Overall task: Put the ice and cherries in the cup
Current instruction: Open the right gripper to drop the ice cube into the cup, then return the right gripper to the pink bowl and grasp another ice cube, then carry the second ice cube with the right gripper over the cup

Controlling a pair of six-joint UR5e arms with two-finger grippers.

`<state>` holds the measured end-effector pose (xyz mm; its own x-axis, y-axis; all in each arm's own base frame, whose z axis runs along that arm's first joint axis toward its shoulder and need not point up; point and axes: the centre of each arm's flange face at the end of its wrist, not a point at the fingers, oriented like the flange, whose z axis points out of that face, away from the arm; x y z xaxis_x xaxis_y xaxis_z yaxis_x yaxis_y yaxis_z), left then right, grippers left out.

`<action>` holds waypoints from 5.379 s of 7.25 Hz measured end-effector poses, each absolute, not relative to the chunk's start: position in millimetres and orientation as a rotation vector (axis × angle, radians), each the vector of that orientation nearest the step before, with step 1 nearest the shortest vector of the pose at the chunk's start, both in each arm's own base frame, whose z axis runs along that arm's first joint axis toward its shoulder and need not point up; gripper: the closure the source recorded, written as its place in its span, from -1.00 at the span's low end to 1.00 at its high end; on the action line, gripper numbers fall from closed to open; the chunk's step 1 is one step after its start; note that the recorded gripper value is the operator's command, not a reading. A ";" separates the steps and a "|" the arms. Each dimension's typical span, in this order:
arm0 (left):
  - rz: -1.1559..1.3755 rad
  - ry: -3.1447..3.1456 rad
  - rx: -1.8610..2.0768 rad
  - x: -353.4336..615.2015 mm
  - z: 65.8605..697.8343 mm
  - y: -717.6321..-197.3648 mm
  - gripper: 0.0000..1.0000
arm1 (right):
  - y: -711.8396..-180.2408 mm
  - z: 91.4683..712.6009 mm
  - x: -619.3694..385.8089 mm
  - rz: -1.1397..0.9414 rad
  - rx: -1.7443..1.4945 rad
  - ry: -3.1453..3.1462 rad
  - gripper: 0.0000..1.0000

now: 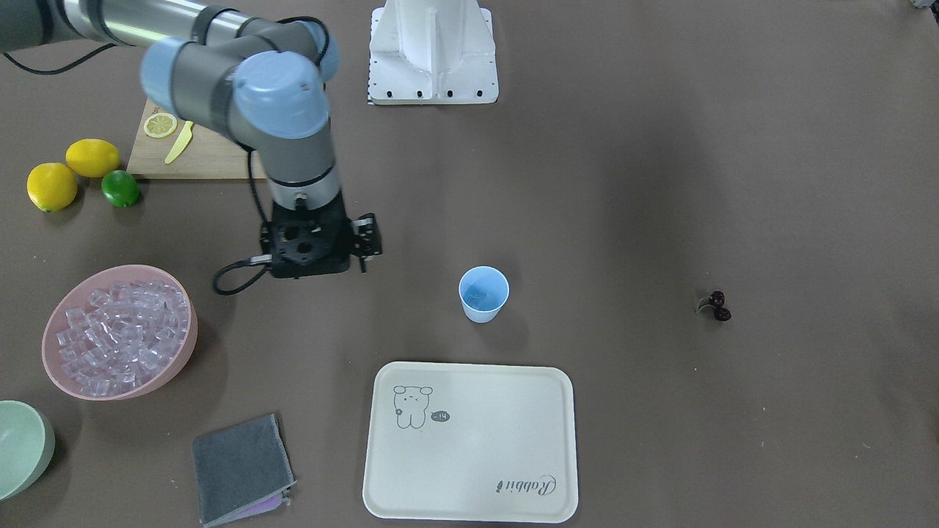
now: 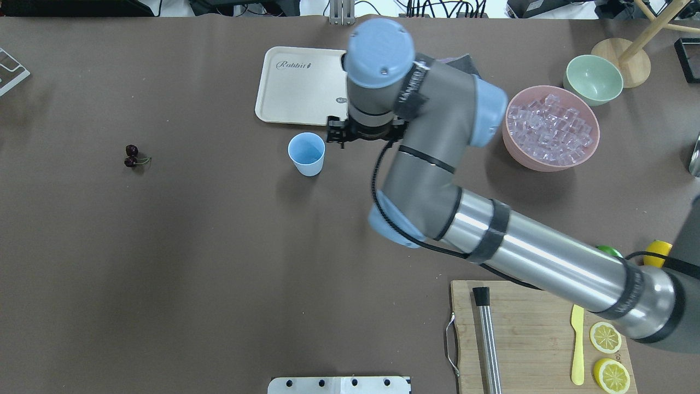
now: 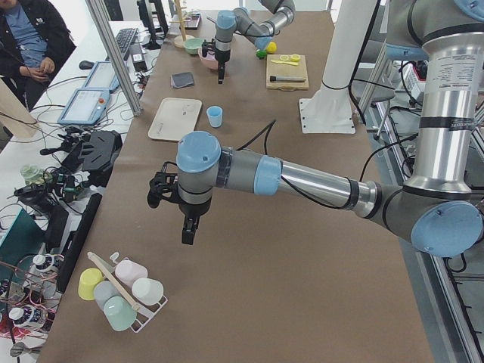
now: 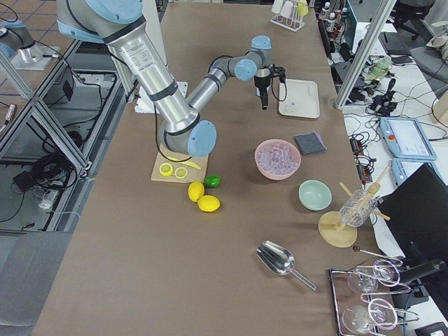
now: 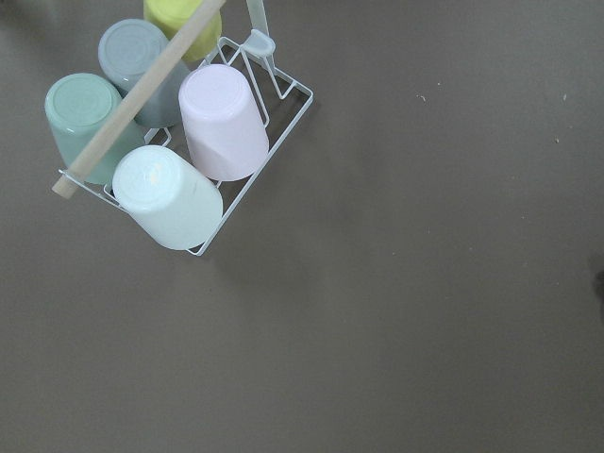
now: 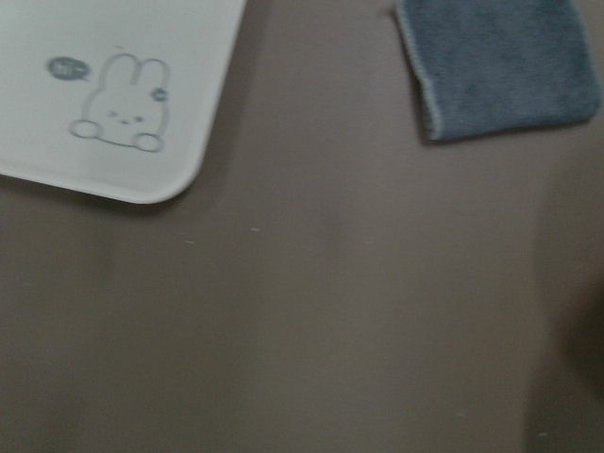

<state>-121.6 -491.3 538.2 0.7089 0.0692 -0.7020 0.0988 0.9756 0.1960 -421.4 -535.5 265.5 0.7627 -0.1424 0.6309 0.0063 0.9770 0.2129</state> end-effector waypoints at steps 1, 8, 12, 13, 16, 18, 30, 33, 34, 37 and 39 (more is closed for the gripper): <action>-0.014 0.784 0.230 -121.1 537.5 -489.3 -0.96 | -540.6 319.6 -368.8 -0.153 0.206 -0.661 -0.88; -0.004 0.782 0.253 -120.2 530.0 -486.9 -0.96 | -539.5 446.7 -279.1 -0.158 0.168 -0.661 -0.62; -0.002 0.782 0.258 -120.2 527.1 -486.3 -0.96 | -542.1 452.7 -289.1 -0.119 0.132 -0.666 -0.62; -0.003 0.781 0.258 -120.2 527.5 -486.2 -0.96 | -542.4 456.6 -294.1 -0.110 0.128 -0.672 -0.57; -0.005 0.781 0.253 -120.3 530.0 -486.3 -0.96 | -548.8 472.7 -302.9 -0.110 0.144 -0.689 0.40; -0.005 0.781 0.252 -120.3 530.5 -486.5 -0.96 | -550.4 469.3 -305.0 -0.112 0.148 -0.698 0.66; -0.019 0.783 0.227 -121.0 545.9 -478.2 -0.96 | -555.6 97.2 -582.8 0.216 0.054 -0.847 0.60; -0.031 0.784 0.206 -122.1 558.0 -475.1 -0.96 | -532.1 91.5 -632.9 0.198 0.091 -0.875 0.56; -0.035 0.785 0.198 -122.3 562.0 -473.4 -0.96 | -533.2 91.8 -632.5 0.187 0.103 -0.876 0.49; -0.038 0.787 0.188 -122.1 567.7 -471.2 -0.96 | -539.6 96.9 -628.8 0.171 0.126 -0.865 -0.98; -0.034 0.786 0.196 -121.7 567.8 -471.0 -0.96 | -536.3 104.6 -631.3 0.177 0.140 -0.854 -0.99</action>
<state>-121.7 -471.0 567.8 0.7071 0.0422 -0.7059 0.1034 0.9813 0.1623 -631.3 -536.3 104.6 0.6441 0.0984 0.7586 -0.2107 0.9761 0.0523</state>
